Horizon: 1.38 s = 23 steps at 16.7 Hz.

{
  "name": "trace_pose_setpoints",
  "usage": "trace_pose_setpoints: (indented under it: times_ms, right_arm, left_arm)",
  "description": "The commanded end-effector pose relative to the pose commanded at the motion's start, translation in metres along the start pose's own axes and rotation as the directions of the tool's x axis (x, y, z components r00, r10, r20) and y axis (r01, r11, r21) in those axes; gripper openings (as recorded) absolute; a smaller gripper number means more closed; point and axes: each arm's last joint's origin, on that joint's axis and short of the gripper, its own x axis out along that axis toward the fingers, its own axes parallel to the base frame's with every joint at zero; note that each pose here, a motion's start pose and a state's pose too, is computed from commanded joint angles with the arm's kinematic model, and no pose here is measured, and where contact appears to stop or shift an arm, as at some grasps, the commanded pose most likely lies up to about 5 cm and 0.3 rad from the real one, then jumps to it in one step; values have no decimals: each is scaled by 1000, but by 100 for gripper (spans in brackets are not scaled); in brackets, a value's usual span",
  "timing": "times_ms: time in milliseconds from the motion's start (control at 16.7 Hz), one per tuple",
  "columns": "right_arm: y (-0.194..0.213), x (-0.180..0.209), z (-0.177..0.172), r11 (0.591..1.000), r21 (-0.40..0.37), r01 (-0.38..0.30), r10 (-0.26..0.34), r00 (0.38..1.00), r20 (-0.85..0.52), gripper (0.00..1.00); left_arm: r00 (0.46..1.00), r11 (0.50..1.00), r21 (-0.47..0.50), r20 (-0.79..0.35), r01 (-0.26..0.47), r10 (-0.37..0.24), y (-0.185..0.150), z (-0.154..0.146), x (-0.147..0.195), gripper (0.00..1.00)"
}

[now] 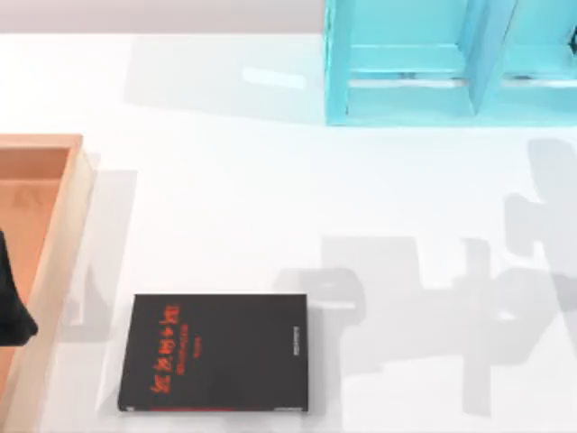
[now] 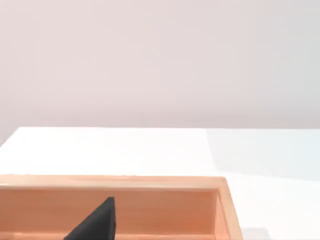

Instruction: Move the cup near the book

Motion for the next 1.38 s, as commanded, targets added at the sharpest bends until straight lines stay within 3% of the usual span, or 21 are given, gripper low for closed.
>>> trace_pose_setpoints:
  times_ms: [240,420,660,900,1140,1260,1380]
  right_arm:
    - [11,-2,104,969,244,-33,41,999,-27,0]
    - [38,-3,171,886,463,-35,66,997,-51,0]
    - [76,-7,234,699,715,-2,69,996,-64,0]
    - [107,-18,270,472,881,21,39,998,-45,0]
    - [124,-28,285,264,964,18,4,1000,-20,0]
    - [127,-31,288,194,981,16,-8,1000,-14,0]
    - [128,-32,288,160,987,15,-14,1000,-12,0]
  left_arm:
    - [1000,1000,0,0,0,0,0,0,0,100]
    - [1000,1000,0,0,0,0,0,0,0,100]
    - [1000,1000,0,0,0,0,0,0,0,100]
    - [1000,1000,0,0,0,0,0,0,0,100]
    - [1000,1000,0,0,0,0,0,0,0,100]
    - [1000,1000,0,0,0,0,0,0,0,100]
    - [1000,1000,0,0,0,0,0,0,0,100]
